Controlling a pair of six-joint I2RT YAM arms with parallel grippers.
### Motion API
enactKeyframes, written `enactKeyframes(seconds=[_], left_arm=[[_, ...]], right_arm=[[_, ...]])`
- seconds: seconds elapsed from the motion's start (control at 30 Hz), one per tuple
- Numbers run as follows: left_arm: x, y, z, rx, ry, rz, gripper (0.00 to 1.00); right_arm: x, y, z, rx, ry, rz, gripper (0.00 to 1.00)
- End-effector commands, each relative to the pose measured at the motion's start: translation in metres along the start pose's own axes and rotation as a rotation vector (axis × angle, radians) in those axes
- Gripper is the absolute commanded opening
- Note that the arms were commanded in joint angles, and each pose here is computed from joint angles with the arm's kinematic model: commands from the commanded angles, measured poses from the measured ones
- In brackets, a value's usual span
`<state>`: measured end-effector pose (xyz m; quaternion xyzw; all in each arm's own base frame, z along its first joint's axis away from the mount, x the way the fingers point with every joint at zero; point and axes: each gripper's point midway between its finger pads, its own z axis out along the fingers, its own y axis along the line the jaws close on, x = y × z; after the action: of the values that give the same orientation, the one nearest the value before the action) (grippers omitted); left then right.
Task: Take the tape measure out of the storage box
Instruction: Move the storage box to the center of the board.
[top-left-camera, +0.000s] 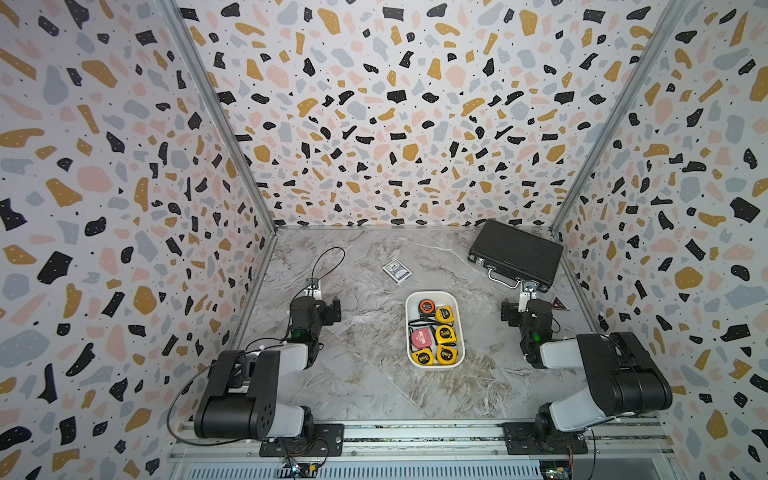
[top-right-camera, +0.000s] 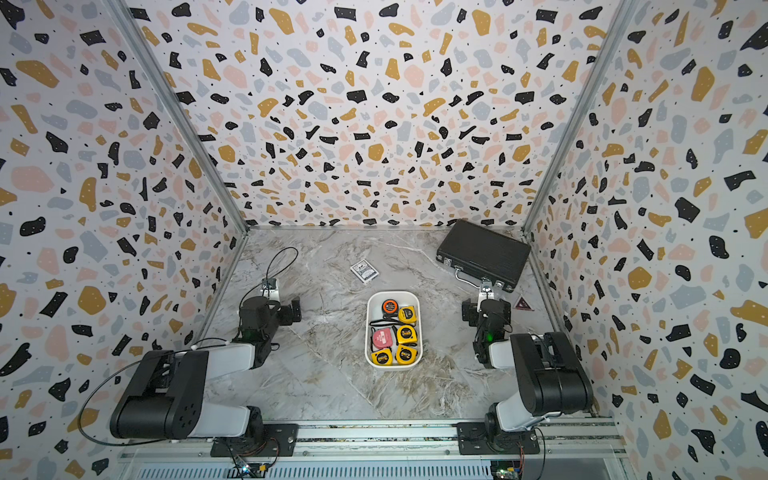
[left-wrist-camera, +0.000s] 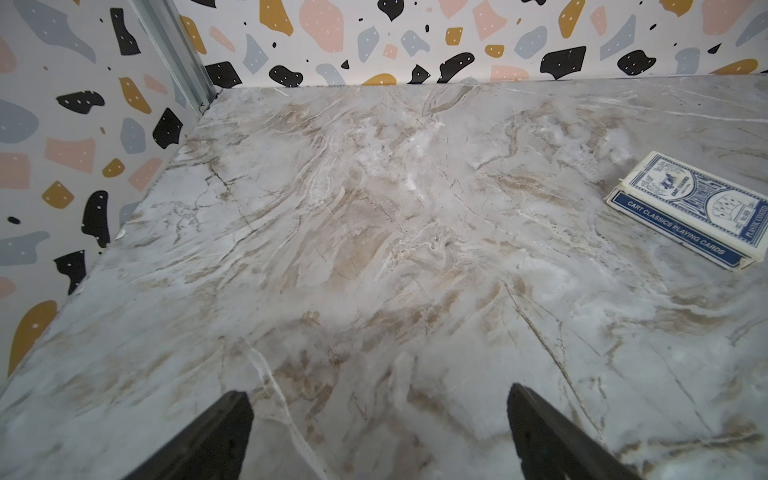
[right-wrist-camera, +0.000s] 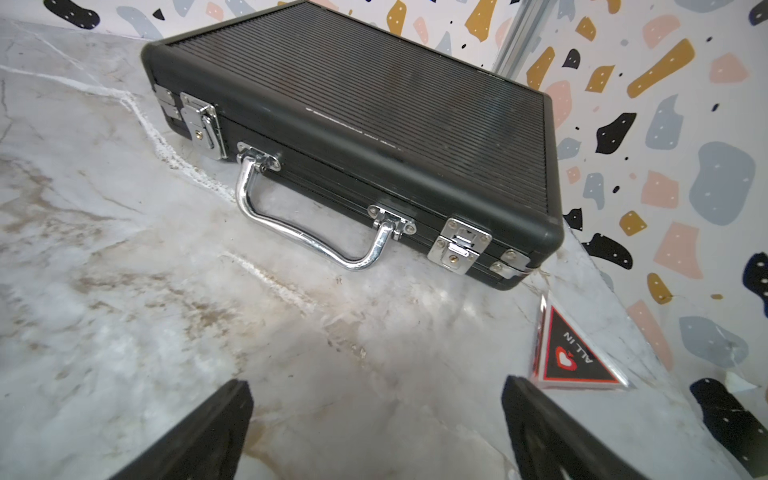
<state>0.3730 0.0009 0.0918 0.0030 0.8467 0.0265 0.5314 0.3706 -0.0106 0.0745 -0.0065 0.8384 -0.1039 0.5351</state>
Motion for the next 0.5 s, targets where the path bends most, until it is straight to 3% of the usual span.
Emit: enactKeyframes(seconds=[0.0,0.27,0.47], left_arm=[[-0.035,-0.003,-0.007,0.018,-0.037,0.01,1.0],[-0.074,-0.011,-0.035,0.081,0.051,-0.11,1.0],[-0.072,-0.034,-0.054,0.17,0.219,-0.203,1.0]], right_arm=[[-0.029,0.0,-0.006,-0.027,0.016,0.0,0.99],[-0.056,0.027,-0.035,-0.146,0.193,0.107,0.99],[-0.049,0.078,-0.077,-0.364,0.344,0.154,0.99]])
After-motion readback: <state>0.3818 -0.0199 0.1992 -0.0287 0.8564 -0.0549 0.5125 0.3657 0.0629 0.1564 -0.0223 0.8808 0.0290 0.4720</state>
